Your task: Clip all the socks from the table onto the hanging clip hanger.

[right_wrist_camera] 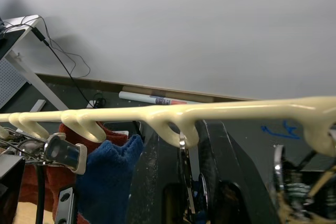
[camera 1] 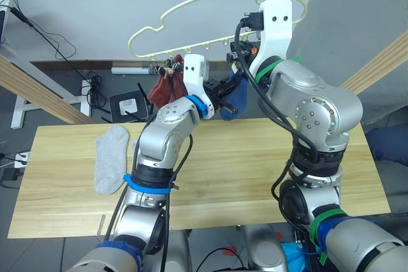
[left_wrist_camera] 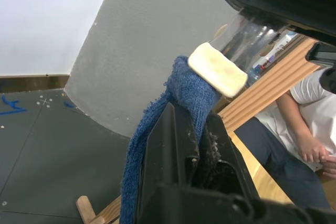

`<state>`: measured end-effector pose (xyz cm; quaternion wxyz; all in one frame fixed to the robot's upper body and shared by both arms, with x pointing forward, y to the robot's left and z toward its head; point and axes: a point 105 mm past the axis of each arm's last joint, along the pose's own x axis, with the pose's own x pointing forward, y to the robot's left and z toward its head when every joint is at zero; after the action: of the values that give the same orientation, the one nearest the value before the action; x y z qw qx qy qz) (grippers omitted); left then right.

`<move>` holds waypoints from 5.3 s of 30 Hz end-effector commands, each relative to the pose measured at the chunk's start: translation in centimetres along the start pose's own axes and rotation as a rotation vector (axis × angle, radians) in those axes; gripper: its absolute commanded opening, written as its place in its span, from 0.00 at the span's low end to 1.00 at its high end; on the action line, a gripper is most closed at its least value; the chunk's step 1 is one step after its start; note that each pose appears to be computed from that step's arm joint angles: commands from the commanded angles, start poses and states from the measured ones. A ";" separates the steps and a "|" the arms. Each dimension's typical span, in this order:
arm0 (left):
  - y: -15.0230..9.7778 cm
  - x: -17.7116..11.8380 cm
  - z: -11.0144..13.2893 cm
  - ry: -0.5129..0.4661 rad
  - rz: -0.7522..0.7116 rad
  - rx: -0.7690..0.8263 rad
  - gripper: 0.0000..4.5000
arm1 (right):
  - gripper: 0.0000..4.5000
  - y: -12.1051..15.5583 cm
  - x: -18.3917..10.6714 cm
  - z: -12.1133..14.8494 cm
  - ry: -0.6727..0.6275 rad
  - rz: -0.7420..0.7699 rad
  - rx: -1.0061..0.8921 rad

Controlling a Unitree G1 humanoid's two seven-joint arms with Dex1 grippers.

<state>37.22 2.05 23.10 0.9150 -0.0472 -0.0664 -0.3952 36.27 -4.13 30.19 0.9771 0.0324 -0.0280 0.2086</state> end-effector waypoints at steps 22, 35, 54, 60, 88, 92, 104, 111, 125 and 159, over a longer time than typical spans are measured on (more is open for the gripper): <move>-1.4 0.8 2.0 -0.070 -0.065 -0.015 0.00 | 0.69 0.3 -0.6 1.2 -0.048 0.015 0.016; -1.0 -1.2 1.1 0.004 -0.079 0.052 0.69 | 0.70 0.6 -2.4 0.1 0.034 0.130 0.061; -1.3 -11.2 5.3 0.113 -0.276 0.132 0.89 | 0.70 -0.4 -5.2 -0.6 0.061 0.118 -0.083; -0.7 -13.6 6.7 0.154 -0.289 0.166 0.89 | 0.70 -0.4 -6.2 -1.3 0.064 0.095 -0.215; 0.4 -16.8 9.1 0.127 -0.285 0.317 0.89 | 0.50 -1.7 -6.8 -3.7 0.051 -0.024 -0.233; 0.4 -16.6 9.1 0.121 -0.287 0.327 0.89 | 0.43 -1.4 -6.6 -3.4 0.041 -0.029 -0.214; 0.4 -16.2 9.0 0.107 -0.275 0.331 0.89 | 0.43 -1.7 -4.7 -2.1 0.006 -0.069 -0.204; 0.5 -16.2 9.0 0.108 -0.258 0.334 0.89 | 0.43 -1.9 -3.7 -1.5 -0.021 -0.075 -0.217; 0.4 -16.2 9.0 0.116 -0.241 0.335 0.89 | 0.43 -1.8 -1.6 -0.3 -0.062 -0.053 -0.249; 0.6 -16.0 8.6 0.116 -0.200 0.336 0.89 | 0.43 -1.7 -0.1 0.6 -0.075 -0.066 -0.254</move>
<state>26.75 15.55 28.31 0.8759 0.1193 -0.0644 -0.4630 37.50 -5.93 29.34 0.9801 -0.0828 -0.0624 0.1693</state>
